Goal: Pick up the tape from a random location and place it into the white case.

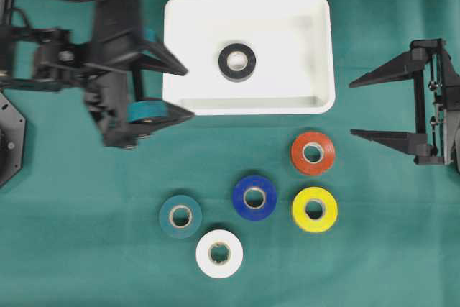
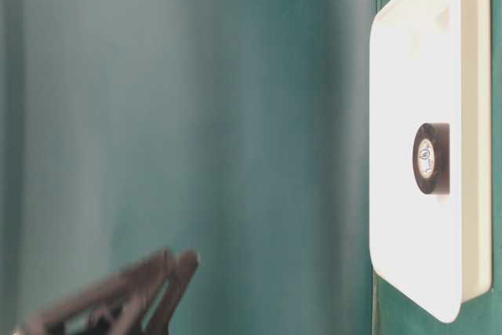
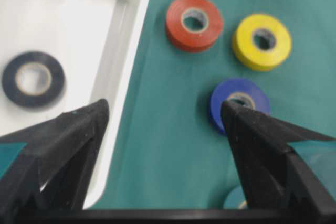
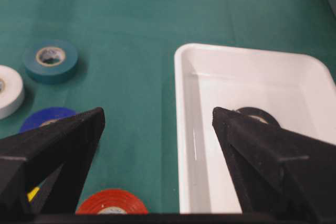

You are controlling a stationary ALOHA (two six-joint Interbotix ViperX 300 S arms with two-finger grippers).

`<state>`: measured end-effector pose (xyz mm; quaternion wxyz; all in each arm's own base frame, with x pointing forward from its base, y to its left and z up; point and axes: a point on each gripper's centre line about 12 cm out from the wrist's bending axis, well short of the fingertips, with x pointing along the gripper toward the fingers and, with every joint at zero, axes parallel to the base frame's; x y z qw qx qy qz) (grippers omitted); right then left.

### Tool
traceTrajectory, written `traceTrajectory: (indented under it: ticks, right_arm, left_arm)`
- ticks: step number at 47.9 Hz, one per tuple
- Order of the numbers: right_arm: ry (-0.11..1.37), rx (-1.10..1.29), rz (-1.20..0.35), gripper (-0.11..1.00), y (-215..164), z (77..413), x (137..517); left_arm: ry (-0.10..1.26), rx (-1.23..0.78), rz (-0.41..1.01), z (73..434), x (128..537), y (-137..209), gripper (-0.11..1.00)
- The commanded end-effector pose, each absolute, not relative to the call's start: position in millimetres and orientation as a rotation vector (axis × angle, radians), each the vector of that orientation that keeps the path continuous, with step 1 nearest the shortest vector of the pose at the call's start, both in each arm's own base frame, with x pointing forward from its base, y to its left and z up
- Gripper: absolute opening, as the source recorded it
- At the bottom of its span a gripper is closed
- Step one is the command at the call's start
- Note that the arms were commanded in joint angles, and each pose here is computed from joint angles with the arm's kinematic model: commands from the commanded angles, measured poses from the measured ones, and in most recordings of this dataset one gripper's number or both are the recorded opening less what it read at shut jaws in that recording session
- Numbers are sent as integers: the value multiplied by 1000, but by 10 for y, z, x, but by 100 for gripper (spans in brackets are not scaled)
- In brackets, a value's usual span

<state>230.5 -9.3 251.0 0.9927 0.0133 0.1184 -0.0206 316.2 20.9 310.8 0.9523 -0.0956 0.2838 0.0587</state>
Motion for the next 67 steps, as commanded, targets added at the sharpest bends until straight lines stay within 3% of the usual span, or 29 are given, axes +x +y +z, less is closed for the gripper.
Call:
traceTrajectory:
  ticks: [1, 9, 40, 67]
  right_arm:
    - [208, 29, -43, 93, -98, 2623, 2338]
    - [214, 29, -43, 93, -98, 2610, 2338]
    - [225, 27, -43, 93, -97, 2563, 2329]
    - [231, 31, -44, 93, -97, 2550, 2328]
  left_arm:
    - [473, -154, 99, 3267, 2972, 188, 84]
    - [415, -72, 77, 3170, 2714, 171, 84]
    - [402, -43, 75, 2110, 2209, 156, 84]
    - [396, -51, 88, 1920, 2033, 168, 84]
